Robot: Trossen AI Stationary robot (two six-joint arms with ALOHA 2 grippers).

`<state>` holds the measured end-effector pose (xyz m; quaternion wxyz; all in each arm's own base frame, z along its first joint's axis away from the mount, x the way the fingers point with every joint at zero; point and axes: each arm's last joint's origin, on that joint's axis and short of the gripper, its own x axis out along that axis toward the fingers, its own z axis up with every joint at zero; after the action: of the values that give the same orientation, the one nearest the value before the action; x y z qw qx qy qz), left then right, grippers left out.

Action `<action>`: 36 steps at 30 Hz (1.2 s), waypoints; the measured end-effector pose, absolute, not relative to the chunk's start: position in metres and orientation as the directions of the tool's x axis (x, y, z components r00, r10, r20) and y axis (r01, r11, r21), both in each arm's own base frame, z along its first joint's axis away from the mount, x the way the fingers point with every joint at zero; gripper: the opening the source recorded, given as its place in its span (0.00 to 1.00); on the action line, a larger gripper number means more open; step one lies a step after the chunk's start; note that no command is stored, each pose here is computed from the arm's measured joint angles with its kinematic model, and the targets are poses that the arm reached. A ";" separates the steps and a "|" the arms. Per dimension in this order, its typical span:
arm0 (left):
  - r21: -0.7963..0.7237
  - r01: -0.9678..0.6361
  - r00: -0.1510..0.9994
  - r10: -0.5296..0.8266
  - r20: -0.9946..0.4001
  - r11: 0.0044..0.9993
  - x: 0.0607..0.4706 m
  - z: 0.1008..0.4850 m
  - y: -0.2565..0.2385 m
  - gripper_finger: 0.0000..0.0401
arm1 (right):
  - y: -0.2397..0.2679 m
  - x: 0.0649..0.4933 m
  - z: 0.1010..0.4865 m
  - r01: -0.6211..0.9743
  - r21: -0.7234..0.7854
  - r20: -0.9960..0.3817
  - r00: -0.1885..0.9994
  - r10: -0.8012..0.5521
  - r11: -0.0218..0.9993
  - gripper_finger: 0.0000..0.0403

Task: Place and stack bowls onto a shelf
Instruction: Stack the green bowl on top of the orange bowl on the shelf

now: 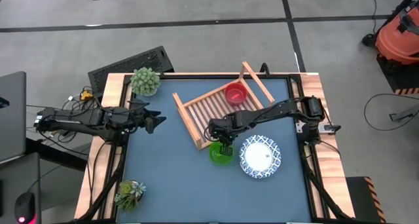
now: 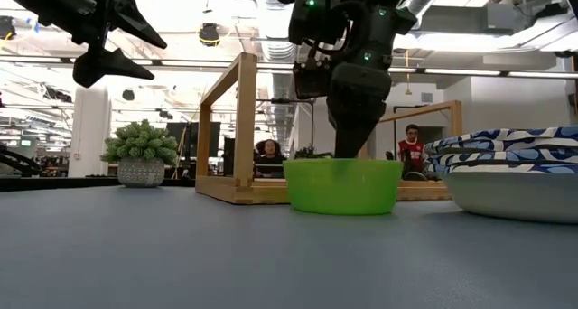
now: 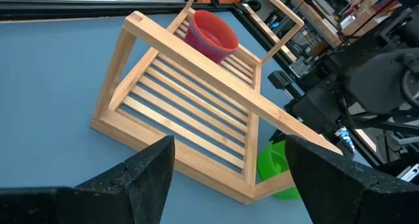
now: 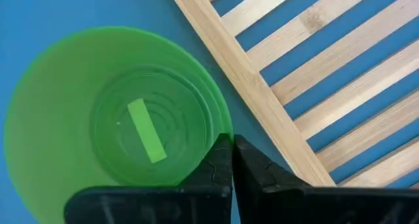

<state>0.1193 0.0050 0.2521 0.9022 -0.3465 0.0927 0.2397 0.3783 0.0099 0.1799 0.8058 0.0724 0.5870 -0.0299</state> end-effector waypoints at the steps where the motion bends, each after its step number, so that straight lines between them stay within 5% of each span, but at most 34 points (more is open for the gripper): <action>1: -0.581 -0.497 0.868 0.369 -0.334 0.645 0.119 0.252 0.005 0.68 | 0.010 0.378 0.180 0.132 0.089 -0.950 0.308 0.044 0.987 0.05; 5: -0.585 -0.496 0.868 0.367 -0.334 0.642 0.119 0.252 0.005 0.68 | 0.012 0.374 0.198 0.107 0.139 -0.951 0.293 0.103 0.984 0.05; 11: -0.584 -0.498 0.867 0.367 -0.336 0.641 0.119 0.252 0.005 0.68 | -0.005 0.360 0.277 0.015 0.126 -0.914 0.391 0.110 0.992 0.05; 20: -0.598 -0.513 0.858 0.385 -0.339 0.616 0.119 0.251 0.006 0.68 | -0.114 0.305 0.363 0.198 -0.054 -0.822 0.547 -0.156 0.979 0.05; 28: -0.594 -0.545 0.836 0.434 -0.335 0.591 0.118 0.251 0.007 0.68 | -0.198 0.278 0.356 0.278 -0.153 -0.827 0.489 -0.277 0.948 0.05; 36: -0.593 -0.586 0.801 0.506 -0.320 0.552 0.117 0.251 0.009 0.68 | -0.239 0.288 0.307 0.121 -0.138 -0.895 0.410 -0.176 0.983 0.05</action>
<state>0.1169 0.0091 0.2513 0.8791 -0.3572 0.0559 0.3105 0.2883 -0.2391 0.3066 0.8392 -0.0258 0.5359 -0.0886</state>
